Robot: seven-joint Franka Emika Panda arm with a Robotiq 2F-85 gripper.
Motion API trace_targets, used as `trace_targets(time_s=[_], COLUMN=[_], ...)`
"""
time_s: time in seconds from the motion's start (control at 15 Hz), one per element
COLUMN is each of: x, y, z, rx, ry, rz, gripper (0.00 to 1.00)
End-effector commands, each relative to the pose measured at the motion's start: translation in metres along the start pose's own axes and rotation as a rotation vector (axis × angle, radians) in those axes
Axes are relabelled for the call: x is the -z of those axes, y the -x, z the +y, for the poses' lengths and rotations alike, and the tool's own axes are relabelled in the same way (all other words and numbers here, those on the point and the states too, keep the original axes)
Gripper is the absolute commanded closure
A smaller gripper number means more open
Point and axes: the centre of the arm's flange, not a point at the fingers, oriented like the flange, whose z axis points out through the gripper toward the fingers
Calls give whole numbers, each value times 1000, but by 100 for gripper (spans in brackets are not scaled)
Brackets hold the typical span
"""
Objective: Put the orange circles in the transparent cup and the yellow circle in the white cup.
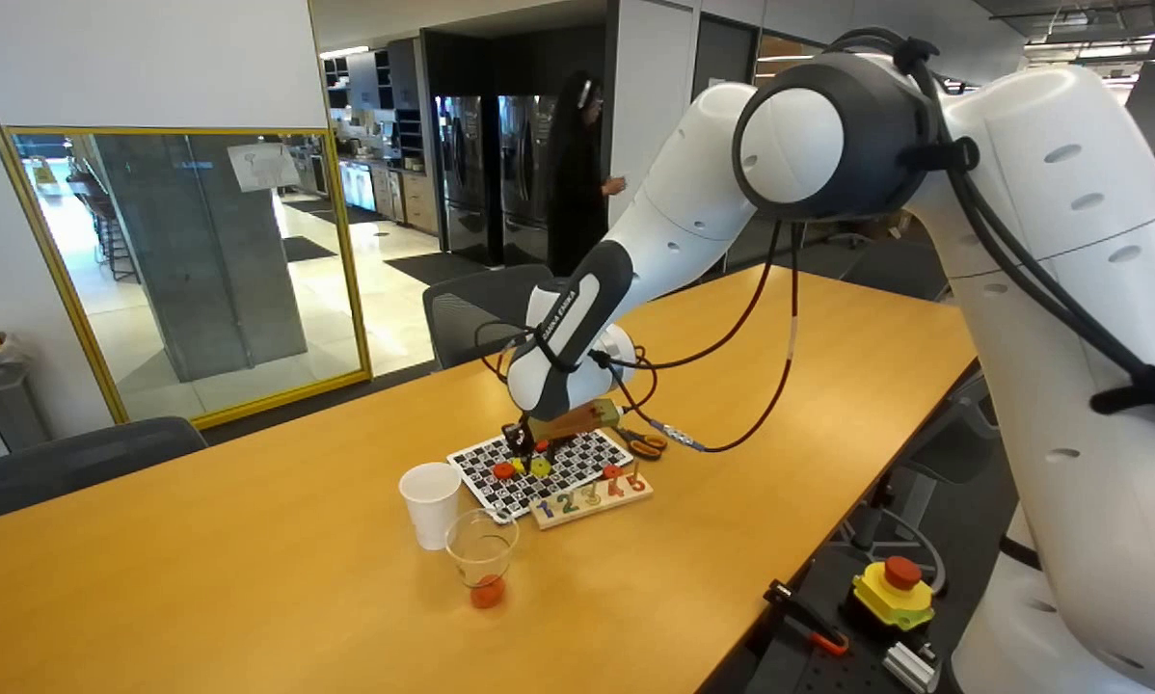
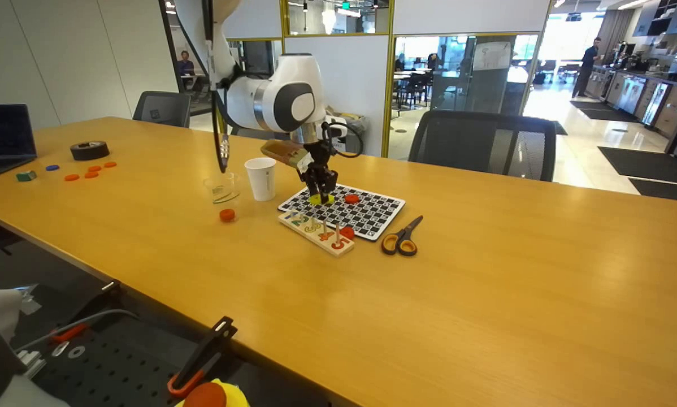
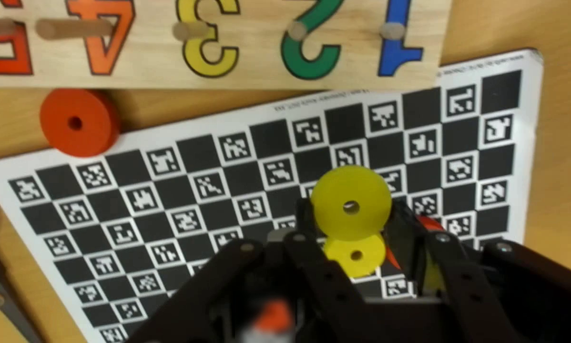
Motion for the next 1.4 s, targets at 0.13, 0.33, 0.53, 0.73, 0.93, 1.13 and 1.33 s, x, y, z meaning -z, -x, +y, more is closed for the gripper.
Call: trace_targets(time_s=[0.13,0.33,0.53,0.73,0.93,1.13,1.33], x=[56,71,80,86,85,82,79], y=[-4,-5,-3,-1,4,9,13], z=[-65,-99,-125,-145,-157,-166,-169], rx=[101,158,203,248,277,302,321], ry=[-13,-15,-16,-39,-76,-89,-96], rz=[128,163,194,192,171,130,87], gripper=[79,79,79,79,79,79,79])
